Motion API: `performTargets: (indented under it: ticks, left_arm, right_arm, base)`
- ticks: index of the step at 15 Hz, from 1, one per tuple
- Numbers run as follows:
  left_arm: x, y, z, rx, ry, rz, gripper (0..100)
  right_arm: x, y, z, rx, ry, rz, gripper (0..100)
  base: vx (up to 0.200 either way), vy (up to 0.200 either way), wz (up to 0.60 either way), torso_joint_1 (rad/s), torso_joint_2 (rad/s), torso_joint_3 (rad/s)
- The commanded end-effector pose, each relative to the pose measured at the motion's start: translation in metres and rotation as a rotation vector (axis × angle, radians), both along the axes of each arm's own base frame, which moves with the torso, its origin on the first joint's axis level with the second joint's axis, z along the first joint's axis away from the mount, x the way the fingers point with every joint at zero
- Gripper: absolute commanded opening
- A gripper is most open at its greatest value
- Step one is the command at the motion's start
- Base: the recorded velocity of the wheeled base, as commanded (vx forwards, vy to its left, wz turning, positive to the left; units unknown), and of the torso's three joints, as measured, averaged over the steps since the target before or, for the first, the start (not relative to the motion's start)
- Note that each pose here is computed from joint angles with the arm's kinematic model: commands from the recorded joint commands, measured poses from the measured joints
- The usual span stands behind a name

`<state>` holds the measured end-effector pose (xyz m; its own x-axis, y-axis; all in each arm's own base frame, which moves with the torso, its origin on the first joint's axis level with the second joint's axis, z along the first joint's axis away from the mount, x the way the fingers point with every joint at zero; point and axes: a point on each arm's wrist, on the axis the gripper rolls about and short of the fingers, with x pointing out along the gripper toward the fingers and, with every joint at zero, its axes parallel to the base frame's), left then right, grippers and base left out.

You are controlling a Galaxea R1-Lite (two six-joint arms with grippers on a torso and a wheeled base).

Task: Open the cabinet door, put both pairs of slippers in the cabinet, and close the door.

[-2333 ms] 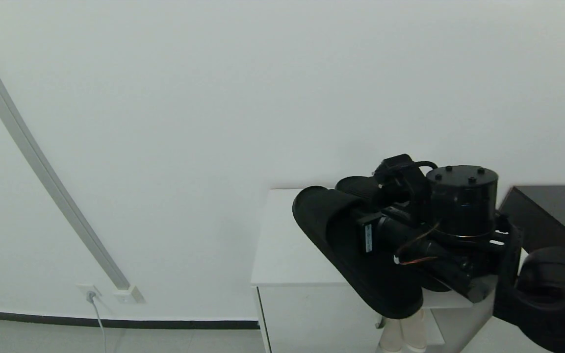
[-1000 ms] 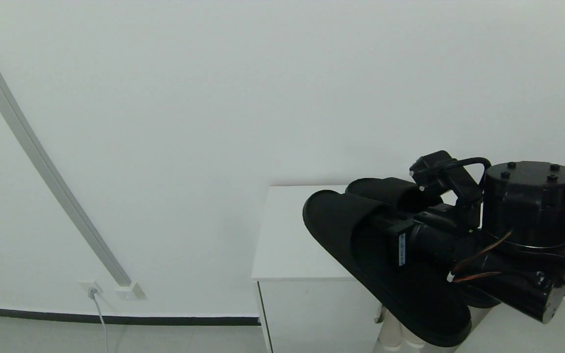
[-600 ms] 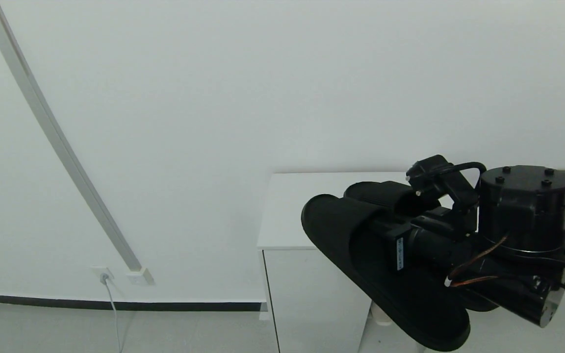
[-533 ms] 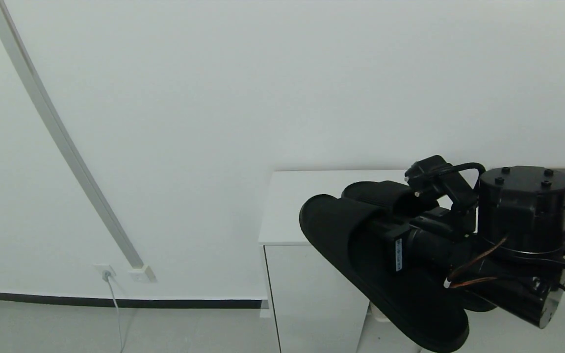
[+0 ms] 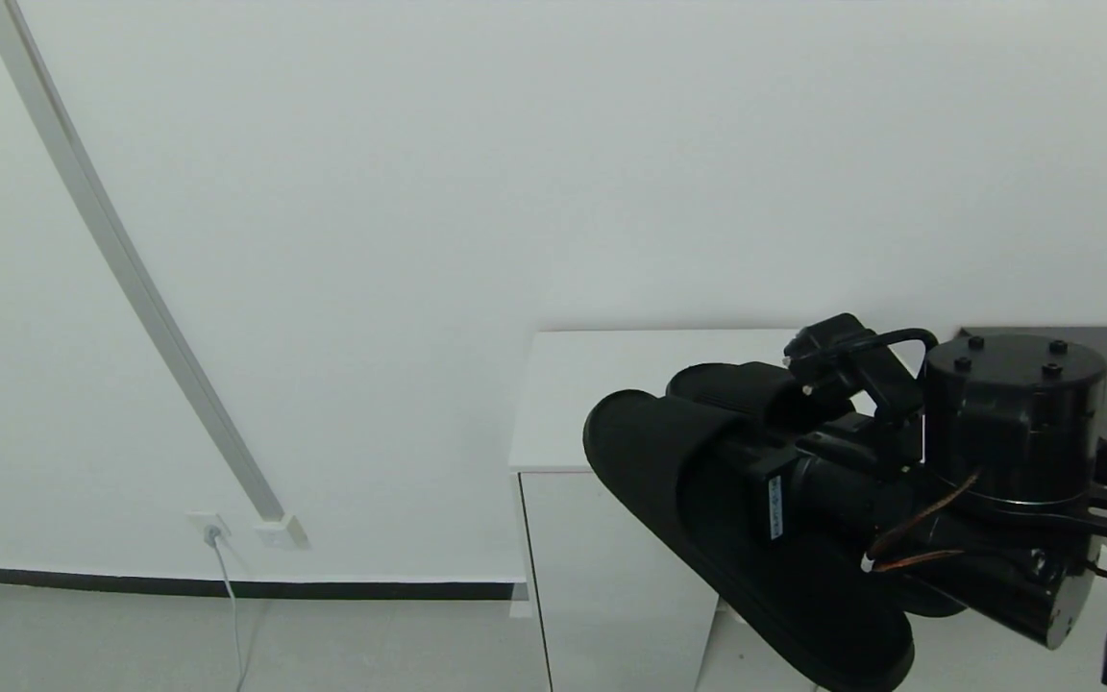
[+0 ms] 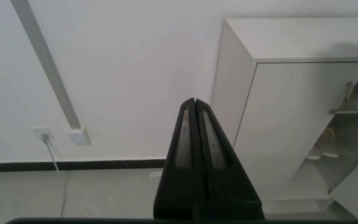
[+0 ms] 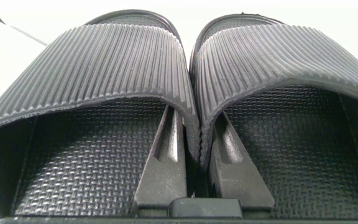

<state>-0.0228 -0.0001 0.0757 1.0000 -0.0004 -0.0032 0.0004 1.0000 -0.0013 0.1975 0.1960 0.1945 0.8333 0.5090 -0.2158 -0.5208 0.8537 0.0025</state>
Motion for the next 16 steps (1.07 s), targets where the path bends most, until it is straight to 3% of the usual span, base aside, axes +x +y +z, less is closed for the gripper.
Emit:
performTargets:
  ticks: [1, 9, 16]
  left_arm:
    - [0.0, 0.0, 0.0, -0.002, 0.0, 0.002, 0]
    - [0.0, 0.0001, 0.0, -0.002, 0.0, 0.003, 0]
    - [0.0, 0.0001, 0.0, -0.002, 0.0, 0.003, 0]
  right_arm:
    - [-0.0011, 0.0011, -0.0028, -0.007, 0.007, 0.005, 0]
    - [-0.0023, 0.0029, -0.005, -0.011, 0.012, 0.013, 0]
    - [-0.0024, 0.0028, -0.0054, -0.013, 0.012, 0.013, 0]
  base:
    - [0.0, 0.0, 0.0, 0.0, 0.0, 0.0]
    - [0.0, 0.0, 0.0, 0.0, 0.0, 0.0]
    - [0.0, -0.2, 0.0, 0.002, 0.0, 0.002]
